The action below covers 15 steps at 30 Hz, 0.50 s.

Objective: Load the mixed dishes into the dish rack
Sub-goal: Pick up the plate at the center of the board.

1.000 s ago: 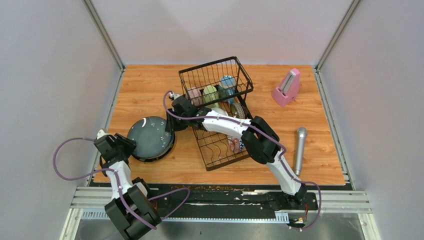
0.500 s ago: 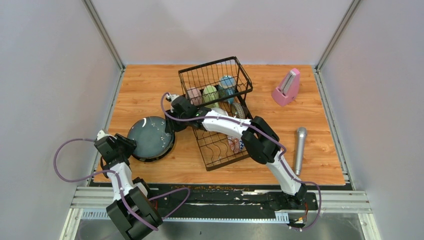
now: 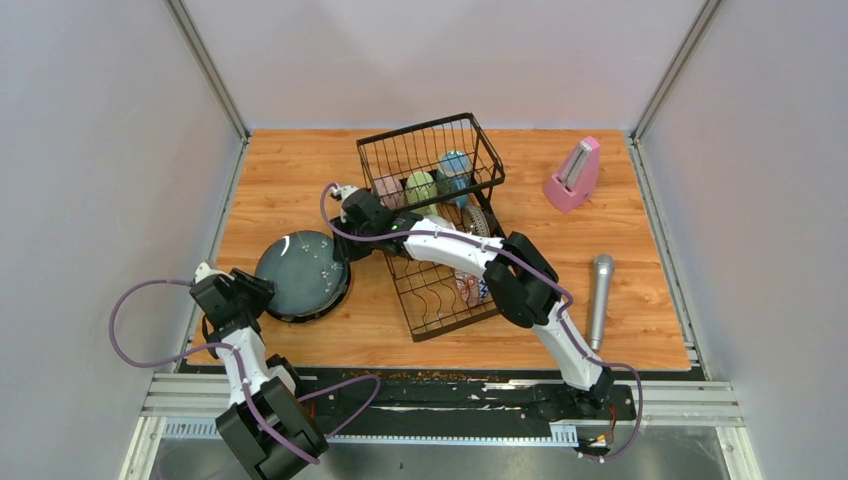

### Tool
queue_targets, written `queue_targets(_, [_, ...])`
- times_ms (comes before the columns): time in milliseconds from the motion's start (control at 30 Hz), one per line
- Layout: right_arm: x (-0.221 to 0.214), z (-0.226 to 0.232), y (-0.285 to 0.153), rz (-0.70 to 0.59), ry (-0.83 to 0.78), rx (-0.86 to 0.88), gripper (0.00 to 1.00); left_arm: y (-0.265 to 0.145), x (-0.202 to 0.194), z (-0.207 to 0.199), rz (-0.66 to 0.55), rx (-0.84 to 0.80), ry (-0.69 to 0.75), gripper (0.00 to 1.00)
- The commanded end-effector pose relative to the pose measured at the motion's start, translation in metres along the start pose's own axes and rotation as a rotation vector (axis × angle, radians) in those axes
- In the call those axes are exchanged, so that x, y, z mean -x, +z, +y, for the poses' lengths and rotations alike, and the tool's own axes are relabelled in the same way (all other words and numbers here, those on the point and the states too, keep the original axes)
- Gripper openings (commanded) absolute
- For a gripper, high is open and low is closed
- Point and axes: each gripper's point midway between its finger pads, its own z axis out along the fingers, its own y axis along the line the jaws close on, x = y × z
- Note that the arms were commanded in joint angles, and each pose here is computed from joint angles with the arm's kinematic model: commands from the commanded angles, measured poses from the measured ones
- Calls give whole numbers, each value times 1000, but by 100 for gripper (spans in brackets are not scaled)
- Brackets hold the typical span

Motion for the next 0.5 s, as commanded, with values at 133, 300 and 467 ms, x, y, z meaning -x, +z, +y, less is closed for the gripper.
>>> queue_targets(133, [-2,133,-12,-32,-200,250,24,-24,-28,-72,180,-359,-71,47])
queue_targets(300, [-11,132,-12,-14,-235,235,27,-22,-31,-69,183,-348,-75,47])
queue_targets(467, [-9,149,-22,0,-242,317,29,-22,-32,-69,184,-351,-79,47])
